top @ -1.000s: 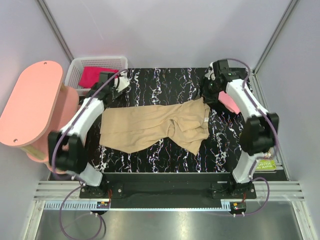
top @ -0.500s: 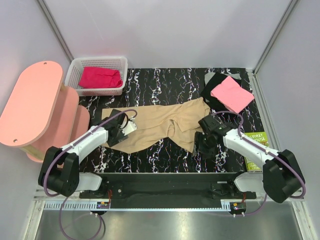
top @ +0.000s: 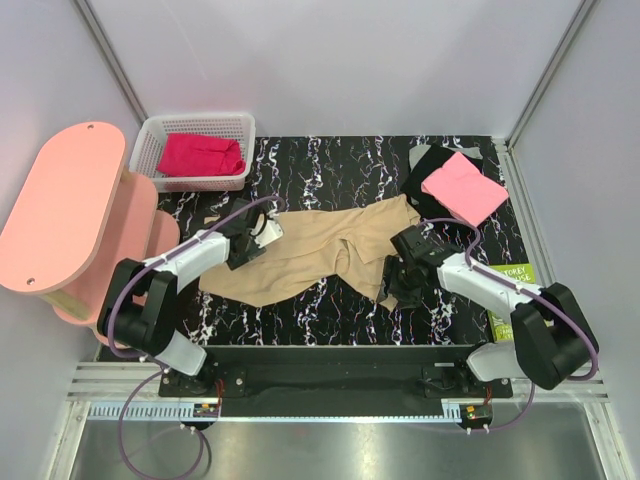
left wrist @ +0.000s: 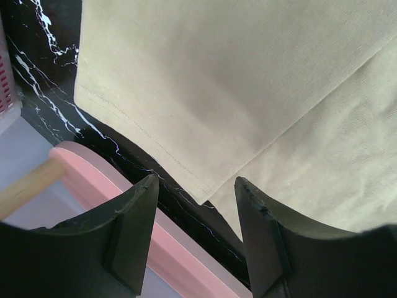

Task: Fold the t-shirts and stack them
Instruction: Fold the flattened tshirt in 1/3 of the way

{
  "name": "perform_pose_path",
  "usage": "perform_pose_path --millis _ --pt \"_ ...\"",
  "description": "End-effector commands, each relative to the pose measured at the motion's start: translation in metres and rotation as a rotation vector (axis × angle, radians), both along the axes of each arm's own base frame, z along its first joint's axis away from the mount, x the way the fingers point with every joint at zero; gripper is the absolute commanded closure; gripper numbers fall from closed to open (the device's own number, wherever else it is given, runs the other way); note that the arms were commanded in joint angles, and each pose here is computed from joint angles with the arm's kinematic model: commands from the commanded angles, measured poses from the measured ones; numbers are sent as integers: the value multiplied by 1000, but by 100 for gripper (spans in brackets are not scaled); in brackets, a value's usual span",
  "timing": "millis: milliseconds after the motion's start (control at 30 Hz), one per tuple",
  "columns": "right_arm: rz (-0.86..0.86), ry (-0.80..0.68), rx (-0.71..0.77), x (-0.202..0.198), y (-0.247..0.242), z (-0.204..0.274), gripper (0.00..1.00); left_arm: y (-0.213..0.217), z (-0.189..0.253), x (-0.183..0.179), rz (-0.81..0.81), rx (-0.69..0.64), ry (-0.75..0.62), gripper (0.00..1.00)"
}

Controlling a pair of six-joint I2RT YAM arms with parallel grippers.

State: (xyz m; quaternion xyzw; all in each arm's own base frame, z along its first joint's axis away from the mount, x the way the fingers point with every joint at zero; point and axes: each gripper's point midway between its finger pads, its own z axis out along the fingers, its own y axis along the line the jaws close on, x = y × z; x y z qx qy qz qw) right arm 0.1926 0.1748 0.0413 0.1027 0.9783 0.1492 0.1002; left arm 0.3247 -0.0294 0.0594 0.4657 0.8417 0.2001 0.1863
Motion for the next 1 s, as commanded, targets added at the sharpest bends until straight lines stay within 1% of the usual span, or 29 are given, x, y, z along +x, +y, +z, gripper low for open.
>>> perform_pose_path --millis 0,100,167,233,433,533,567,600,667,733,767,833,867,967 --pt "-27 -37 9 7 1 -5 39 3 9 -4 8 -15 -41 42" --pt "-25 -36 -5 9 0 -8 40 4 8 -15 4 -28 -33 41" --pt "-20 -25 -8 12 2 -12 45 3 9 -14 5 -35 -40 41" --pt "-12 -27 -8 17 5 -14 51 1 12 -6 7 -33 -50 41" --pt "-13 -2 -11 16 7 -26 58 -10 17 36 22 -30 -73 41" --pt "-20 7 -1 8 4 -27 70 -13 8 54 34 -20 -63 41" --pt "-29 -4 11 7 4 -22 78 -11 -4 57 41 1 -36 42" --pt "-32 -3 17 5 4 -21 81 -13 -5 62 45 1 -40 42" --pt "-35 -5 46 -3 4 -15 88 -10 -20 61 49 21 -3 43" --pt "-46 10 41 -13 -2 -13 90 -8 -28 59 46 35 11 43" --pt "-54 -13 54 -13 -3 -3 90 -5 -34 54 47 42 27 43" --pt "-68 -5 48 -22 -9 2 92 -2 -36 55 43 44 17 43" --pt "-76 -22 69 -23 -8 10 92 0 -38 53 43 50 20 43" --pt "-87 -12 96 -33 -9 20 92 8 -39 56 45 66 18 43"
